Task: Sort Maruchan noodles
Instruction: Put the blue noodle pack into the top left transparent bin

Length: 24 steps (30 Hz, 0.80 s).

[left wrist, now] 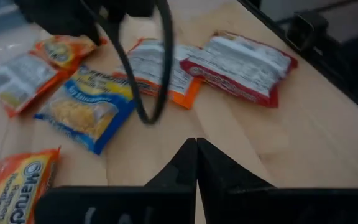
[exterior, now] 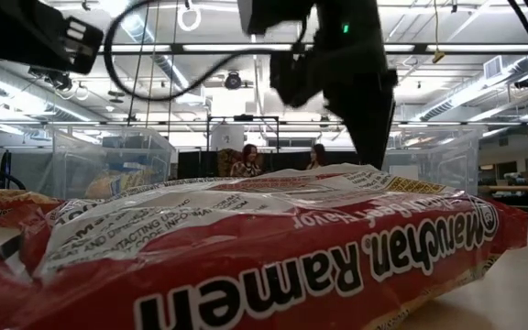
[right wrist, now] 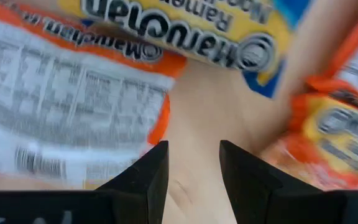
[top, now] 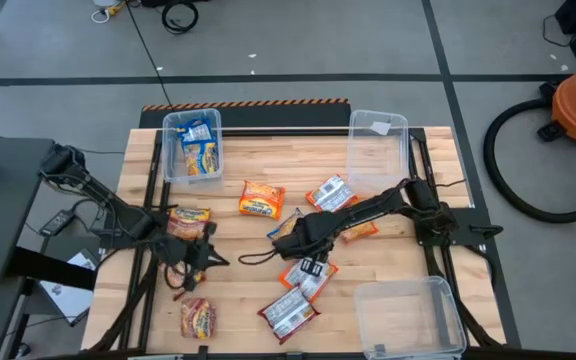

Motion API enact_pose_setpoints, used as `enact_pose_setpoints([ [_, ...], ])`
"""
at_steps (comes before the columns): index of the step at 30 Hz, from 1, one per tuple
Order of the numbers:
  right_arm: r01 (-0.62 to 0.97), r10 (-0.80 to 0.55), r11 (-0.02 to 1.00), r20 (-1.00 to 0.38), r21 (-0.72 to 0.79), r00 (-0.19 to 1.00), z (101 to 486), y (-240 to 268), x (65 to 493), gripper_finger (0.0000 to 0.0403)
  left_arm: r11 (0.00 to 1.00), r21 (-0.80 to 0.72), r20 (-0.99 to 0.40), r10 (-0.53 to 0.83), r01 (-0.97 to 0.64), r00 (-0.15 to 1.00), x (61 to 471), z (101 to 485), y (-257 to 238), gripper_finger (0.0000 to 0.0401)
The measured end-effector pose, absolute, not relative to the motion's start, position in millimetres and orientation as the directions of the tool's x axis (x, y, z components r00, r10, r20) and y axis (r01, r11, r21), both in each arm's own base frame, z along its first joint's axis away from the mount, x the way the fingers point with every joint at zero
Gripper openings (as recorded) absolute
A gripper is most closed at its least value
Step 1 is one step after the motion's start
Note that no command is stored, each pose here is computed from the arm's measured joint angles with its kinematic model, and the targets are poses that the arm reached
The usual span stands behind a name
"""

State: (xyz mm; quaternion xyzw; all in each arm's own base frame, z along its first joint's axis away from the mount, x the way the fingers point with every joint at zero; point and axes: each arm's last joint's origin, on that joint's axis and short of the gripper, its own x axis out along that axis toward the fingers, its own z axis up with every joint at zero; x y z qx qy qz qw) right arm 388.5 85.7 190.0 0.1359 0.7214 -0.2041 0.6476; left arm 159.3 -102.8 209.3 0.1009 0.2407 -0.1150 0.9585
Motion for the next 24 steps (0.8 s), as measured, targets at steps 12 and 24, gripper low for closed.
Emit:
enact_pose_setpoints([
  [12, 0.475, -0.2, 0.855, -0.977, -0.208, -0.067, 156, 19, 395, 0.0148, 0.963, 0.113, -0.477, -0.164, 0.245, 0.863, 161, 211, -98, 0.0012],
  [24, 0.044, -0.385, 0.923, -0.917, -0.382, 0.102, 189, 44, 411, 0.0148, 0.954, 0.145, -0.477, -0.164, 0.261, 0.863, 161, 211, -98, 0.0013],
])
